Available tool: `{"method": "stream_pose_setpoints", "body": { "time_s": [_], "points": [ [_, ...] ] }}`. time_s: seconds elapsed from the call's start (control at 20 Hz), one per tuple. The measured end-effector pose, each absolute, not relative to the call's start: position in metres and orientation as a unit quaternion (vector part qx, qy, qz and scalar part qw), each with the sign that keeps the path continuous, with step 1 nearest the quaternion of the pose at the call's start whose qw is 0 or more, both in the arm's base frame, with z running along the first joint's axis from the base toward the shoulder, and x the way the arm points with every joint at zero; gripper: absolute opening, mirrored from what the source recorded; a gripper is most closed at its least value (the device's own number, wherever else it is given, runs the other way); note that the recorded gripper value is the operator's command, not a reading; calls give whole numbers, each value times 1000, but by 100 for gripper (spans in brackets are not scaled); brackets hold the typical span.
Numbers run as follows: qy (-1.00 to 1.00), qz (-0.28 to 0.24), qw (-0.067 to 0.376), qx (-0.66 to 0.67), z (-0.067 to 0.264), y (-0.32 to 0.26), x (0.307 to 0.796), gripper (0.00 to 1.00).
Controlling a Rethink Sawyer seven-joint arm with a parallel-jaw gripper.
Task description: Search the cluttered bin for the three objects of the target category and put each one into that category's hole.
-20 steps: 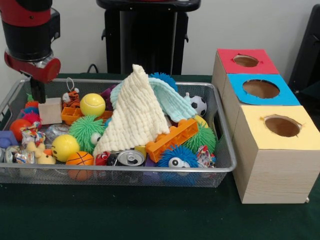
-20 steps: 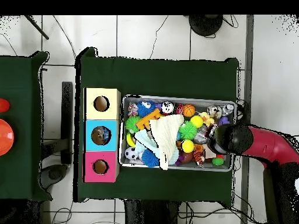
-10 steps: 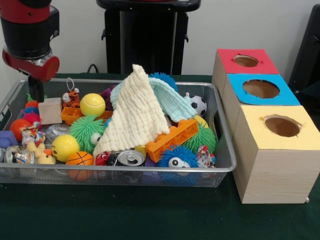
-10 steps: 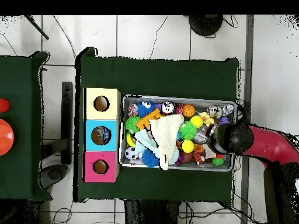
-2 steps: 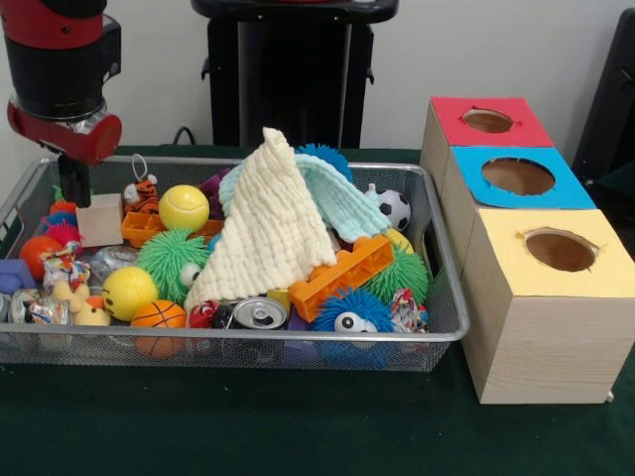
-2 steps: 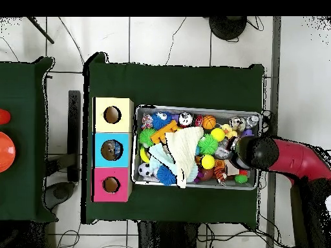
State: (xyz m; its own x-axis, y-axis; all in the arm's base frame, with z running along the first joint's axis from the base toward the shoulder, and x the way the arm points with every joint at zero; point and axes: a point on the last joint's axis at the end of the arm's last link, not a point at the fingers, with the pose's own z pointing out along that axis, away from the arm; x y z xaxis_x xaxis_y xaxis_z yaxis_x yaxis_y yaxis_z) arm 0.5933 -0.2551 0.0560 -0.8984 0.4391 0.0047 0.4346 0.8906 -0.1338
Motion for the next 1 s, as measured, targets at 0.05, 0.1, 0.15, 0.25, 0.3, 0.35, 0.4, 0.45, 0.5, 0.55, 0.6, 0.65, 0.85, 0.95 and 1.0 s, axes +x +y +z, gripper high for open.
{"method": "stream_pose_setpoints", "body": {
  "time_s": [0.05,0.1,0.15,0.25,0.3,0.35,0.4,0.45,0.5,0.55,0.6,0.65,0.85,0.95,1.0],
  "points": [
    [-972,65,17,-224,56,-255,593,100],
    [-972,65,17,-224,56,-255,593,100],
    [-972,65,17,-224,56,-255,593,100],
    [-972,65,17,-223,56,-254,594,100],
    [-972,65,17,-223,57,-254,594,100],
    [-973,64,16,-223,57,-254,594,100],
    [-973,64,16,-222,57,-253,595,100],
    [-973,64,16,-222,57,-253,595,100],
    [-973,63,15,-222,57,-252,596,100],
    [-973,63,15,-221,57,-251,596,100],
    [-973,62,14,-220,57,-250,597,100],
    [-974,61,14,-220,57,-250,597,100],
    [-974,58,13,-217,58,-246,599,100],
    [-975,57,13,-215,58,-244,599,100],
    [-975,56,13,-215,59,-243,599,100]
  ]
}}
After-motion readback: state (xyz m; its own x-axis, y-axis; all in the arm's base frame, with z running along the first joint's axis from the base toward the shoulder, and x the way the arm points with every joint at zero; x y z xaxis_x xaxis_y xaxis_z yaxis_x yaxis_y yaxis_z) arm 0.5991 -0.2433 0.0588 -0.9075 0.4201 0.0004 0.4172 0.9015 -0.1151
